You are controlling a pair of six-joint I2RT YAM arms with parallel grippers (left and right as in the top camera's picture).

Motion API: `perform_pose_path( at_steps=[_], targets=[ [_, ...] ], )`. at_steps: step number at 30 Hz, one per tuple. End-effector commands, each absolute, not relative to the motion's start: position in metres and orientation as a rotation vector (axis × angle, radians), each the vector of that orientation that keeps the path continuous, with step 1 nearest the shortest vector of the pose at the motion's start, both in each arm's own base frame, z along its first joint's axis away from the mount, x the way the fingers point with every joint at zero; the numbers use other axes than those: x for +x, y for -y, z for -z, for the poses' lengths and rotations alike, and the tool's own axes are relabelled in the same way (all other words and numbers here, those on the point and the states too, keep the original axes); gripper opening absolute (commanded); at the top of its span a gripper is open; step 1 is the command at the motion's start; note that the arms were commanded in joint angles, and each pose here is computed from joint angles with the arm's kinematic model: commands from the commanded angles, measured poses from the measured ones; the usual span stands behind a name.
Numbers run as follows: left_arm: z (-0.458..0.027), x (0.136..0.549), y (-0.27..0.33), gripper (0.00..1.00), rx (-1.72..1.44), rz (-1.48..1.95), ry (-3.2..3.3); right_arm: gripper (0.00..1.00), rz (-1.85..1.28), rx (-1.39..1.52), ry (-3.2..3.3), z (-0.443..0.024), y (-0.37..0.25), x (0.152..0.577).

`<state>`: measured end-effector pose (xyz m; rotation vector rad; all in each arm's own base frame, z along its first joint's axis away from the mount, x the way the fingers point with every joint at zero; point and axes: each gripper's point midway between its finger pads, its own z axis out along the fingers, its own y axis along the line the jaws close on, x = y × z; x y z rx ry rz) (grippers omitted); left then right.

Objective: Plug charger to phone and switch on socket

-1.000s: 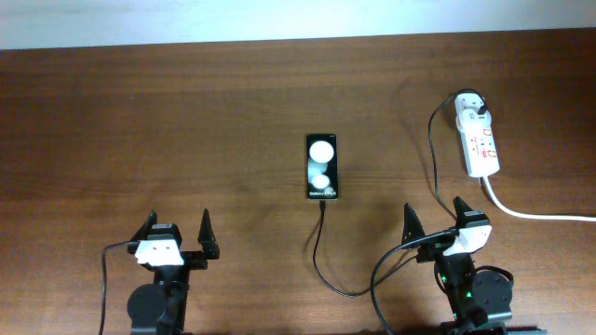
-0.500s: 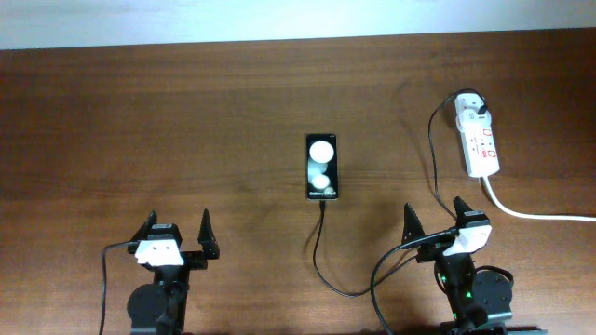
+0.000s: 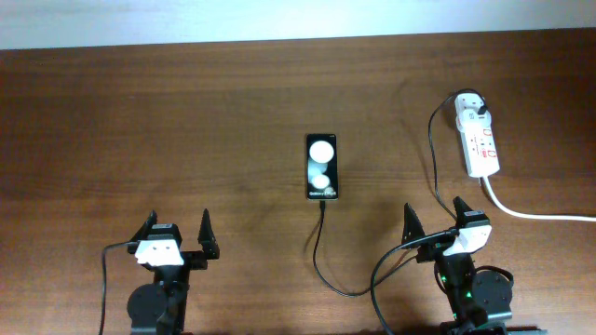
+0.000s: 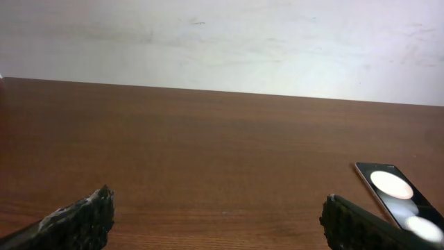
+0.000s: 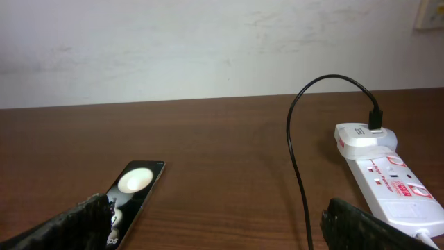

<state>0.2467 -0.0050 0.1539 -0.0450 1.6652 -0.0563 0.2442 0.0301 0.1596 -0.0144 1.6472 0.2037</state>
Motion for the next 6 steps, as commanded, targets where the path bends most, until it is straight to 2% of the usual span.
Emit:
perform_pose_path(
  at_steps=[1,6],
  targets=[
    [-0.1522,0.2467,0.0043,0.99,-0.035,0.041,-1.668,0.99,-0.188,-0.013,-1.644,-0.1576,-0.0286,0.2444],
    [-0.1522,0.2467,0.0043,0.99,-0.035,0.041,-1.668,0.99,-0.188,-0.013,-1.644,-0.1576,-0.0286,0.2444]
  ],
)
